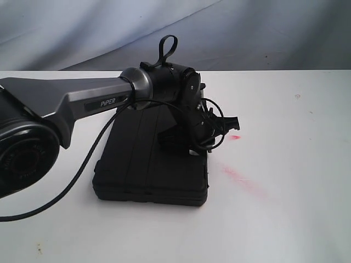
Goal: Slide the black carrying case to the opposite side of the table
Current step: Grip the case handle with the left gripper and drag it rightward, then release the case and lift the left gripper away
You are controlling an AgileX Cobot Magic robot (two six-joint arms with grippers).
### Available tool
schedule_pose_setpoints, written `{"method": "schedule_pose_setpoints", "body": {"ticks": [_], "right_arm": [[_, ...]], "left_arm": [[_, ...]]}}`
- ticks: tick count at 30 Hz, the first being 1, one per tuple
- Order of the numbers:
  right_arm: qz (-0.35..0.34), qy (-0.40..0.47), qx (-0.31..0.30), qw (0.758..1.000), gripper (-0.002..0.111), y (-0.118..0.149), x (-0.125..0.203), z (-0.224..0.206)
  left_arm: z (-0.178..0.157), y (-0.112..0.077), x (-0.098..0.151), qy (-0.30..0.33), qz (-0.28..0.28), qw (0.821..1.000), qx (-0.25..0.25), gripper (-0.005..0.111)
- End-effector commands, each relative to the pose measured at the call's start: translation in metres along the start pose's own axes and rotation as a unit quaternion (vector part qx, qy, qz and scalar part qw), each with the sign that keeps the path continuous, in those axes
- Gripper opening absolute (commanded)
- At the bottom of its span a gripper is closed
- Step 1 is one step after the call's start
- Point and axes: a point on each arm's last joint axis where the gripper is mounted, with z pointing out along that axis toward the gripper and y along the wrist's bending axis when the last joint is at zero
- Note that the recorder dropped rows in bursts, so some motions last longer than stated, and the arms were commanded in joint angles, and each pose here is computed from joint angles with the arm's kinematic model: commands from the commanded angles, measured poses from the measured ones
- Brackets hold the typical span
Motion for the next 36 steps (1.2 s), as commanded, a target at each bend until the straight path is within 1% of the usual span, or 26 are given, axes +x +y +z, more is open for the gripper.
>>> {"method": "schedule_pose_setpoints", "body": {"ticks": [1, 8, 10, 22, 30, 36], "right_arm": [[0.005, 0.002, 0.003, 1.000, 0.000, 0.000, 0.001, 0.000], [0.005, 0.002, 0.003, 1.000, 0.000, 0.000, 0.001, 0.000], [0.005, 0.002, 0.003, 1.000, 0.000, 0.000, 0.001, 0.000], [0.005, 0.002, 0.003, 1.000, 0.000, 0.000, 0.001, 0.000], [0.005, 0.002, 0.003, 1.000, 0.000, 0.000, 0.001, 0.000], [0.005, 0.002, 0.003, 1.000, 0.000, 0.000, 0.001, 0.000]], "left_arm": [[-0.004, -0.013, -0.004, -0.029, 0.004, 0.999, 0.045, 0.015], [-0.004, -0.012, -0.003, -0.025, 0.019, 0.999, 0.039, 0.040], [-0.005, -0.011, -0.003, -0.025, 0.026, 0.999, 0.031, 0.044], [-0.026, -0.010, -0.013, -0.079, 0.065, 0.995, 0.002, 0.044], [-0.026, -0.009, -0.014, -0.081, 0.072, 0.994, -0.006, 0.044], [-0.030, -0.005, -0.012, -0.071, 0.082, 0.994, -0.028, 0.044]]}}
